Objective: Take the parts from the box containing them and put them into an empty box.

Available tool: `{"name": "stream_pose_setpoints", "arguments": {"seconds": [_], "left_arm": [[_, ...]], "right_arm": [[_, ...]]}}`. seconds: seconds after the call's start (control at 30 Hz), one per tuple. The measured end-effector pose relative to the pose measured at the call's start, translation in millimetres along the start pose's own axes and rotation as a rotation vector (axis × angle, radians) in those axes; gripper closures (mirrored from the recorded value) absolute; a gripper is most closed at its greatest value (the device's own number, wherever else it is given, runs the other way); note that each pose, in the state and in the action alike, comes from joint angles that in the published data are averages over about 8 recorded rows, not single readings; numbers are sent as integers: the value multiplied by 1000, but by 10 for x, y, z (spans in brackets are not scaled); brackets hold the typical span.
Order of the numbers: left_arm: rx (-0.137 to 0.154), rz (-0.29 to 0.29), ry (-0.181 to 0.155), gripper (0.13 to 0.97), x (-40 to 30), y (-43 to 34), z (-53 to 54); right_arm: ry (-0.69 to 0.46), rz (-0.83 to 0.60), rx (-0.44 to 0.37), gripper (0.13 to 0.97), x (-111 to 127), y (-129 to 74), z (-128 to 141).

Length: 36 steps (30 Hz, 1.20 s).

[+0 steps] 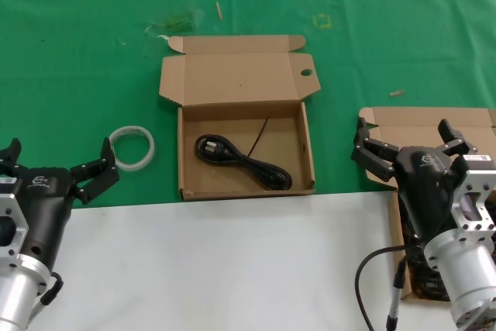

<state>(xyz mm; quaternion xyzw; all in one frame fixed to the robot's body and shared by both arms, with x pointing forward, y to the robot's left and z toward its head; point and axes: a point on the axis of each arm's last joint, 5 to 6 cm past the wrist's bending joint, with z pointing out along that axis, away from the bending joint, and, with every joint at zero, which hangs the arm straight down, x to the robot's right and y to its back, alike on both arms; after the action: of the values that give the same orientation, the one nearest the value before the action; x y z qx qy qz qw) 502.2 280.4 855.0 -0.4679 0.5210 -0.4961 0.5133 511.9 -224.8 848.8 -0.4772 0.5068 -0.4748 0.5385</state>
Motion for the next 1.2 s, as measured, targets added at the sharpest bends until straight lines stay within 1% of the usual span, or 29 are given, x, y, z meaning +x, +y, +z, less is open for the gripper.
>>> {"name": "stream_pose_setpoints", "arguments": {"seconds": [1.2], "left_arm": [[0,0,0,132,0,0,0]], "right_arm": [[0,0,0,130,0,0,0]]}}
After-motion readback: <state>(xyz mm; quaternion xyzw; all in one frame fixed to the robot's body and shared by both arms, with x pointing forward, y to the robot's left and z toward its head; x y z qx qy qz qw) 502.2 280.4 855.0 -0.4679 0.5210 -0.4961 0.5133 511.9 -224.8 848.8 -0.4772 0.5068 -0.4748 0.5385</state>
